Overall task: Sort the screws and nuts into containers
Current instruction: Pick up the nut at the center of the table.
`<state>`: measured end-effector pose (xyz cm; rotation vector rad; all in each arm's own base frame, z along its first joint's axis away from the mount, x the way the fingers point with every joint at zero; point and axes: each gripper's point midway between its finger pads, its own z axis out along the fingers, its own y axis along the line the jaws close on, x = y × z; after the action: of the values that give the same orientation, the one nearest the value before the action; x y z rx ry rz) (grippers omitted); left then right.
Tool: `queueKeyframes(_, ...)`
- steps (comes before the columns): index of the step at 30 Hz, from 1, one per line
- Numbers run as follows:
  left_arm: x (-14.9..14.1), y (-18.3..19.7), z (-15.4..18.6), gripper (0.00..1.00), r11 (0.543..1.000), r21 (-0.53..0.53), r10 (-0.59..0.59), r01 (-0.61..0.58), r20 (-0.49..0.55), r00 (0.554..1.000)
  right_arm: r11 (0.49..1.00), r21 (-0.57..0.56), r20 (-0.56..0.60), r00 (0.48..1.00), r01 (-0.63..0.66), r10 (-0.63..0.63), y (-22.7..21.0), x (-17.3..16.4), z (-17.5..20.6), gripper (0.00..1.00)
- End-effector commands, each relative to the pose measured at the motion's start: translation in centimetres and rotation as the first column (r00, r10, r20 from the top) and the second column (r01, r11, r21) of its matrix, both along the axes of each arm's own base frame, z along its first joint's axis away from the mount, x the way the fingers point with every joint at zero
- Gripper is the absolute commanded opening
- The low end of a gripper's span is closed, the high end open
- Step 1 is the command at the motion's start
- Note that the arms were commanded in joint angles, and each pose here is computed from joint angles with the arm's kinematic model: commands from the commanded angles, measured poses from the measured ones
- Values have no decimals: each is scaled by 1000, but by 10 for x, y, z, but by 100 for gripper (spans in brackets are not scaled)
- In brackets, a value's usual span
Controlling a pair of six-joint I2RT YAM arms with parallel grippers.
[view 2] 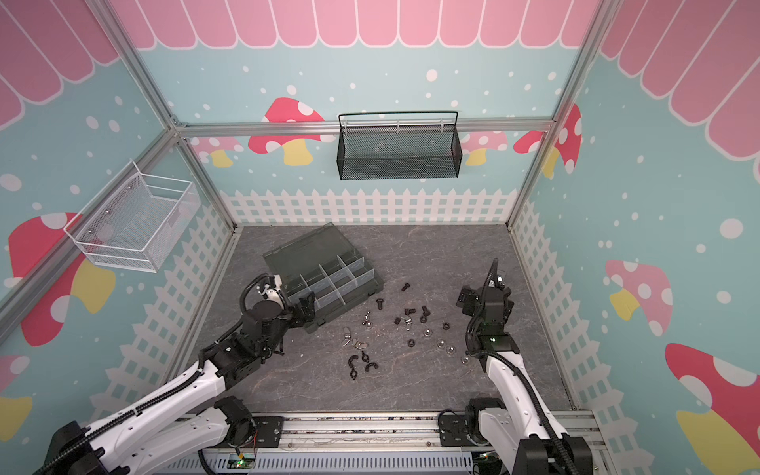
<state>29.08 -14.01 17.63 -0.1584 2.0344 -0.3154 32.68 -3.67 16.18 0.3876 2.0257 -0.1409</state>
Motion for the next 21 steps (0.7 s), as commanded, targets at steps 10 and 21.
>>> queueKeyframes(10,-16,-90,-83,100,991,79,-77,108,-321,944,999,16,-213,977,-29,31,37,-4,-26,97)
queueKeyframes(21,-4,-115,-129,73,970,183,-59,162,-467,882,999,20,-219,975,-36,40,40,-4,-31,97)
